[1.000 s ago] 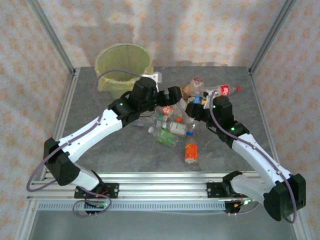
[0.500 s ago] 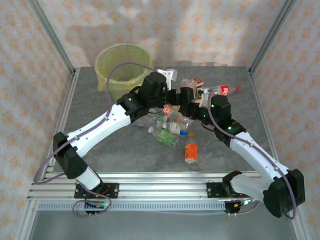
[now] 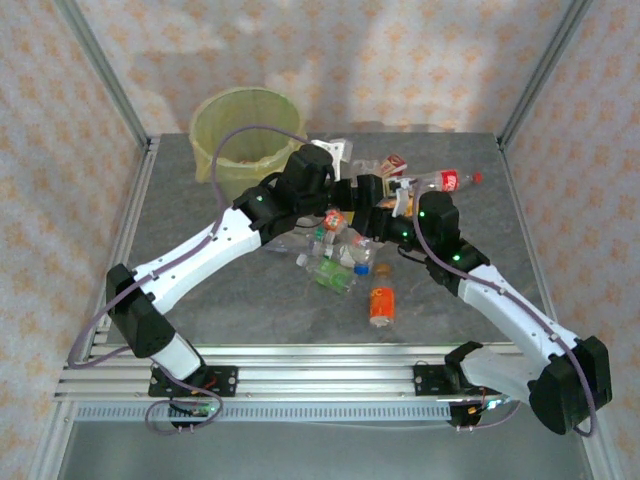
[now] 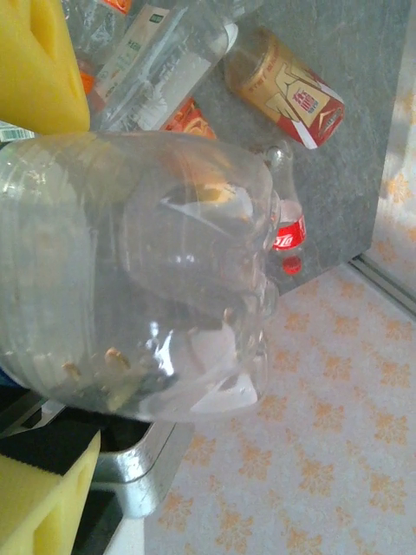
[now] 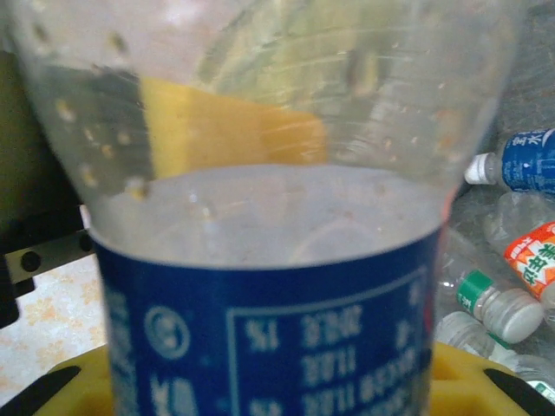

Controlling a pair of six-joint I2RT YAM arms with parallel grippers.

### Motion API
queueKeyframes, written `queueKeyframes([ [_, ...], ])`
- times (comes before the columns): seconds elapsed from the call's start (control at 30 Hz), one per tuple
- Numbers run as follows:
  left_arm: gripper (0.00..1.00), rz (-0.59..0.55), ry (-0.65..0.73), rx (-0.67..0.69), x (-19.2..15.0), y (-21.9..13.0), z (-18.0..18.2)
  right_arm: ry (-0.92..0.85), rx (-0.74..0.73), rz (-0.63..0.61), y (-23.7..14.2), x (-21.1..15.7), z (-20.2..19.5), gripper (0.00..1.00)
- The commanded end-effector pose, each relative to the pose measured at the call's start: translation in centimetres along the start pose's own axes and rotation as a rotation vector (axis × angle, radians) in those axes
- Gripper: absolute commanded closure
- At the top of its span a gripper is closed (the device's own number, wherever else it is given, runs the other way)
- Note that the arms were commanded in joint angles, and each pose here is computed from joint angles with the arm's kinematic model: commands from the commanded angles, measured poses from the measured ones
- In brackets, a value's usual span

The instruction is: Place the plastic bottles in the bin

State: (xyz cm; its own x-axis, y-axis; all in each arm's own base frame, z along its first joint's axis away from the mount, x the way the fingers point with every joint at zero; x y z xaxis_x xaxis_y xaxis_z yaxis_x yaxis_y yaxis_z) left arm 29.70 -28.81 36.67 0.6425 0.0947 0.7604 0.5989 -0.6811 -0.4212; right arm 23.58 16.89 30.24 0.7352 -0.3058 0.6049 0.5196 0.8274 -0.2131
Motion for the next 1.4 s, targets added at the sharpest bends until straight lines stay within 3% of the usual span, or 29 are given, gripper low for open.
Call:
queueKeyframes([
  [0.0, 0.14, -0.026, -0.028, -0.009, 0.3, -0.7, 0.2, -0.054, 0.112, -0.057, -0.7, 1.6, 2.9, 0.62],
  [0.43, 0.25, -0.022, -0.114, -0.111, 0.2, 0.2, 0.6, -0.059, 0.192, -0.069, -0.9, 2.1, 4.2, 0.63],
  [0.63, 0.46, -0.034, -0.132, -0.113, 0.4, 0.0, 1.0, -0.049, 0.166, -0.081, -0.9, 2.2, 4.0, 0.62],
  [0.87, 0.63, -0.077, -0.111, -0.087, 0.7, -1.3, 1.1, -0.037, 0.114, -0.087, -0.7, 2.1, 3.3, 0.58],
  [1.07, 0.68, -0.098, -0.094, -0.066, 1.0, -1.9, 1.3, -0.027, 0.090, -0.091, -0.8, 2.2, 3.2, 0.45],
  [1.23, 0.68, -0.142, -0.058, -0.018, 1.8, -3.2, 1.5, -0.022, 0.059, -0.090, -1.0, 2.0, 2.9, 0.16],
  [1.37, 0.68, -0.200, -0.021, 0.050, 2.9, -4.5, 2.1, -0.030, 0.035, -0.092, -1.4, 1.8, 2.9, 0.02],
])
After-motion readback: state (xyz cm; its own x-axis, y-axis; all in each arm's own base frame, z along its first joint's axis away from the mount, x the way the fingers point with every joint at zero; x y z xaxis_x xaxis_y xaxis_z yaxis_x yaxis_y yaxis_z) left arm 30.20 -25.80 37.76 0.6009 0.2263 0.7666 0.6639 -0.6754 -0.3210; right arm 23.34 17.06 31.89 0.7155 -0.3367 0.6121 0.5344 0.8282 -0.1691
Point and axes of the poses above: each hand's point on the last joint's axis, 136 mm out from that joint toward the fingers, its own y axis out along the fingers, its own z axis along the line the jaws close on, x = y × z, the point moved 9 cm from there along -y, back along the fingers, and after that the axes turned 8 degrees about y, right-handed, at the moved point
